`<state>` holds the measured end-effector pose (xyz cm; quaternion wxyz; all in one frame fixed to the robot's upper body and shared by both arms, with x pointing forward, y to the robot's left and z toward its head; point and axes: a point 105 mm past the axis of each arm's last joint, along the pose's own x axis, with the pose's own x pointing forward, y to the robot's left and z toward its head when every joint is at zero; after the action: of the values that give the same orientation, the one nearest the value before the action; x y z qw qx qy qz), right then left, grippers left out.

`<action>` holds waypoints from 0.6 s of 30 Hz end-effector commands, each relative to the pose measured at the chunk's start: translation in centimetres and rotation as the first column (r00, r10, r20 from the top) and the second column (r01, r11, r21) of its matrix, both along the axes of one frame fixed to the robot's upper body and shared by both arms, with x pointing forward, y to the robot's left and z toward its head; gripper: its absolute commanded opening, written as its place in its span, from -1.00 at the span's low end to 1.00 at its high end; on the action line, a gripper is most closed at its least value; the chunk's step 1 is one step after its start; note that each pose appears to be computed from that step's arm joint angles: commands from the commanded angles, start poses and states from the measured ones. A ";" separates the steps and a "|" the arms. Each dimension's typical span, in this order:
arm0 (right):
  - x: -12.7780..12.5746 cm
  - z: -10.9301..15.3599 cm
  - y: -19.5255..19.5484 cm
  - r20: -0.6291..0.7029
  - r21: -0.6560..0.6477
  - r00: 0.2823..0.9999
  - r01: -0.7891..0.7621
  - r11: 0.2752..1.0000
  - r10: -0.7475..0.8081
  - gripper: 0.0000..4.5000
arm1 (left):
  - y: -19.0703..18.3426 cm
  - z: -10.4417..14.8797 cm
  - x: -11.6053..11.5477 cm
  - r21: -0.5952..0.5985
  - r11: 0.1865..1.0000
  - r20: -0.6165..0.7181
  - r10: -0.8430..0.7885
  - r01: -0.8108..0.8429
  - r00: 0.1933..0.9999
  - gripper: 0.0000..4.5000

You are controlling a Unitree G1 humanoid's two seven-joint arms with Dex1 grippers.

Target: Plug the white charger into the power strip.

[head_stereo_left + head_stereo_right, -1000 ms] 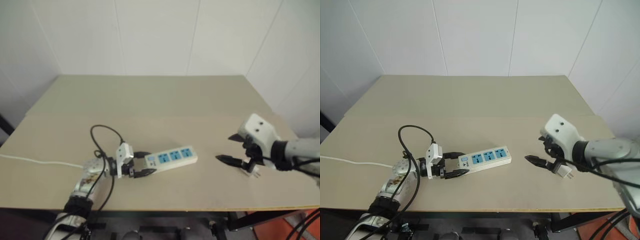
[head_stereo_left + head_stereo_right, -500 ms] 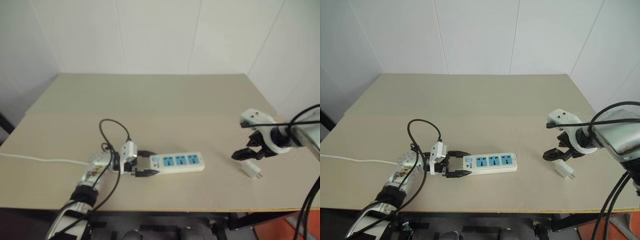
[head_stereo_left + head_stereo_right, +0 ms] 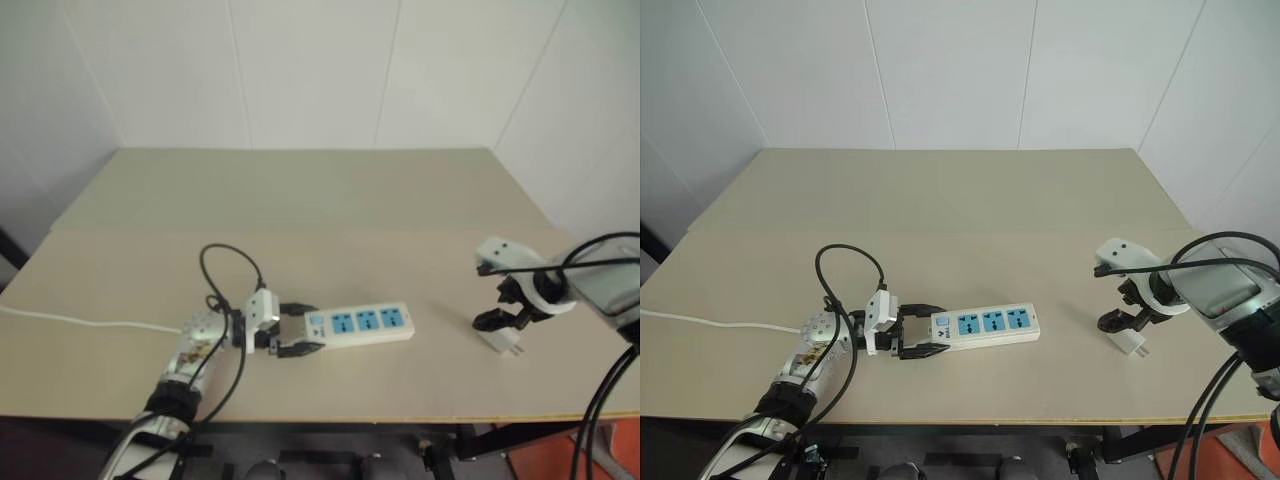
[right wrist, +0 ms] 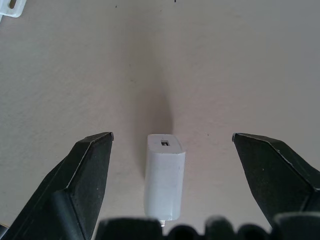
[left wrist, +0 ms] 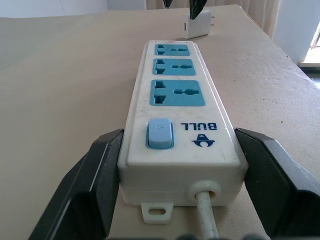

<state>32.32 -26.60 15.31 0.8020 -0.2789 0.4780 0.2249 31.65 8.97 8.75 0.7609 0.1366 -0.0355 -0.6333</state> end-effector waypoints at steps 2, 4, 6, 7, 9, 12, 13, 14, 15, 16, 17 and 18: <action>0.3 -0.1 -0.7 0.002 -0.013 1.000 -0.003 1.000 0.003 1.00 | 0.4 0.0 0.0 0.027 1.000 0.027 0.010 -0.010 1.000 0.43; 0.3 -0.4 -0.6 -0.013 -0.008 1.000 -0.005 1.000 0.005 1.00 | 0.5 0.0 -0.1 0.029 0.999 0.026 0.011 -0.012 1.000 0.43; 0.2 -0.7 -0.6 -0.029 -0.007 0.999 -0.014 1.000 0.014 1.00 | 0.6 0.0 -0.2 0.031 0.999 0.025 0.013 -0.013 1.000 0.43; 0.3 -0.8 -0.5 -0.030 -0.003 0.999 -0.014 1.000 0.014 1.00 | 0.6 0.0 -0.2 0.031 0.999 0.026 0.013 -0.014 1.000 0.43; 0.3 -1.0 -0.5 -0.034 -0.001 0.999 -0.013 1.000 0.013 1.00 | 0.7 -0.1 -0.3 0.033 0.999 0.025 0.016 -0.017 1.000 0.43; 0.4 -1.4 -0.4 -0.048 0.006 0.999 -0.020 1.000 0.021 1.00 | 0.7 -0.2 -0.4 0.036 0.999 0.026 0.020 -0.021 0.999 0.43; 0.3 -1.5 -0.3 -0.051 0.010 0.998 -0.022 1.000 0.023 1.00 | 0.8 -0.2 -0.4 0.038 0.999 0.026 0.021 -0.022 0.999 0.43; 0.4 -1.5 -0.3 -0.053 0.012 0.998 -0.022 1.000 0.022 1.00 | 0.8 -0.2 -0.4 0.040 0.999 0.025 0.020 -0.021 0.999 0.43; 0.3 -1.7 -0.3 -0.059 0.012 0.998 -0.022 1.000 0.022 0.92 | 0.8 -0.2 -0.4 0.041 0.999 0.026 0.021 -0.022 0.999 0.43; 0.3 -1.9 -0.3 -0.064 0.011 0.998 -0.021 1.000 0.021 0.83 | 0.9 -0.2 -0.5 0.042 0.999 0.027 0.022 -0.023 0.999 0.43; 0.4 -2.1 -0.5 -0.066 0.003 0.998 -0.012 1.000 0.012 0.73 | 0.9 -0.2 -0.5 0.042 0.999 0.028 0.024 -0.025 0.999 0.43; 0.5 -2.2 -0.6 -0.067 -0.004 0.998 -0.006 1.000 0.005 0.56 | 0.9 -0.1 -0.5 0.041 0.999 0.029 0.024 -0.026 0.999 0.43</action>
<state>32.56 -26.65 12.82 0.7826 -0.2619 0.5077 0.2471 31.40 9.54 8.82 0.7666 0.1486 -0.0379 -0.6236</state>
